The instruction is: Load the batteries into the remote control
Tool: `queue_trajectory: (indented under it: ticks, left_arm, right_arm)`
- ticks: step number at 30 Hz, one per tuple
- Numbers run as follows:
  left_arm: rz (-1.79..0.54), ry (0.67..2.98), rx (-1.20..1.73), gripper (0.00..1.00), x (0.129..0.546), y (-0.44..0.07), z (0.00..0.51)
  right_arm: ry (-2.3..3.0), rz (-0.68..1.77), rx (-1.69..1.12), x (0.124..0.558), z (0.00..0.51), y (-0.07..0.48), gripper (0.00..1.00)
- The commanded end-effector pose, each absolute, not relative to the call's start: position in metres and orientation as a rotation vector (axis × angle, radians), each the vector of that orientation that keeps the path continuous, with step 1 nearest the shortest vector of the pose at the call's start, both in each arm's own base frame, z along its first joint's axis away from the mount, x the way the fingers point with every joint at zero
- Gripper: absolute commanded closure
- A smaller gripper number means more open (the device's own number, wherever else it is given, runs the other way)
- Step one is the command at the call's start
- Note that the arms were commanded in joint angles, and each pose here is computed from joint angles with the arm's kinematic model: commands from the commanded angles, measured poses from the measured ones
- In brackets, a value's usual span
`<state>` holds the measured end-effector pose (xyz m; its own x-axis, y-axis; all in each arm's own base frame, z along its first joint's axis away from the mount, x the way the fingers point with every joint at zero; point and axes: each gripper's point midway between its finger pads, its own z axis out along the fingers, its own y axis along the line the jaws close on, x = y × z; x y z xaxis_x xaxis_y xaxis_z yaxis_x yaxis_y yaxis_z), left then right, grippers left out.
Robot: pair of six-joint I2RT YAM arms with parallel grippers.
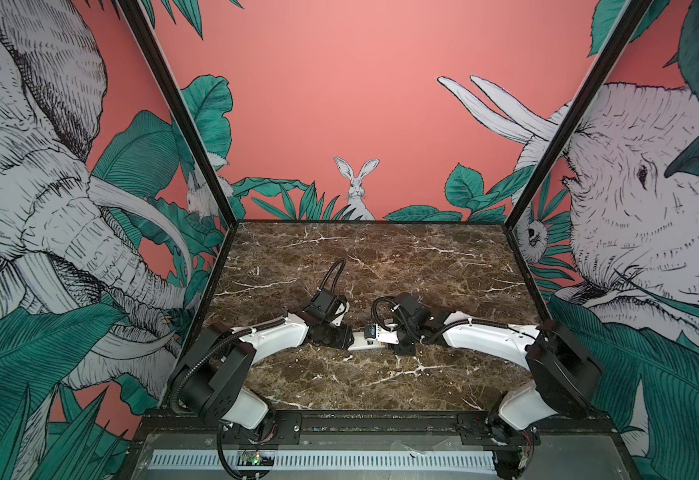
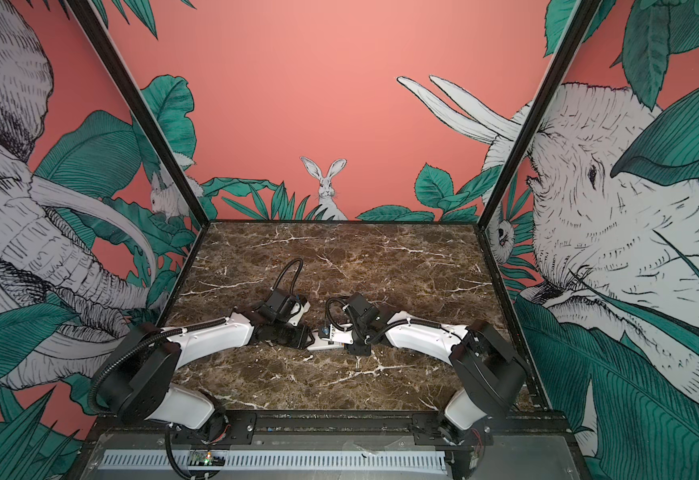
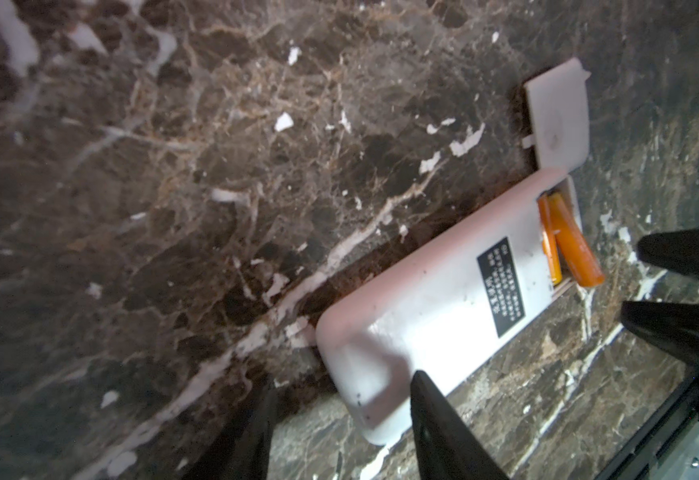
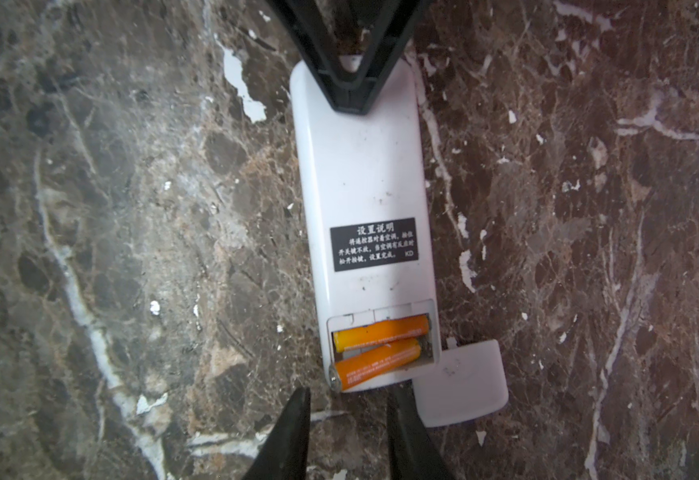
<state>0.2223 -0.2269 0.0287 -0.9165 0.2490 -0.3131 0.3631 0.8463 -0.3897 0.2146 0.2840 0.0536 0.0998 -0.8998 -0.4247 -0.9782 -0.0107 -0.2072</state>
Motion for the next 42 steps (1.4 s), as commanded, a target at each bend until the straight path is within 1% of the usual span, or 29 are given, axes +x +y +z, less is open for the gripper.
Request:
queue_trajectory:
  ticks: [1, 13, 14, 20, 36, 42]
  left_arm:
    - [-0.657, 2.820, 0.458, 0.49, 0.211, -0.222, 0.018]
    - [-0.664, 2.831, 0.448, 0.53, 0.208, -0.221, 0.011]
    - [-0.666, 2.830, 0.448, 0.53, 0.208, -0.222, 0.011]
    - [-0.670, 2.830, 0.445, 0.54, 0.208, -0.222, 0.010]
    - [-0.670, 2.832, 0.444, 0.56, 0.207, -0.221, 0.006]
    - [-0.666, 2.834, 0.444, 0.56, 0.206, -0.220, 0.005]
  right_arm:
    - [1.794, 0.241, -1.963, 0.217, 0.058, 0.292, 0.70]
    - [1.798, 0.231, -1.974, 0.219, 0.053, 0.293, 0.76]
    - [1.816, 0.234, -1.990, 0.218, 0.045, 0.292, 0.77]
    - [1.825, 0.233, -1.999, 0.218, 0.041, 0.293, 0.80]
    - [1.867, 0.169, -2.033, 0.223, 0.032, 0.287, 0.92]
    - [1.873, 0.152, -2.033, 0.226, 0.030, 0.288, 0.94]
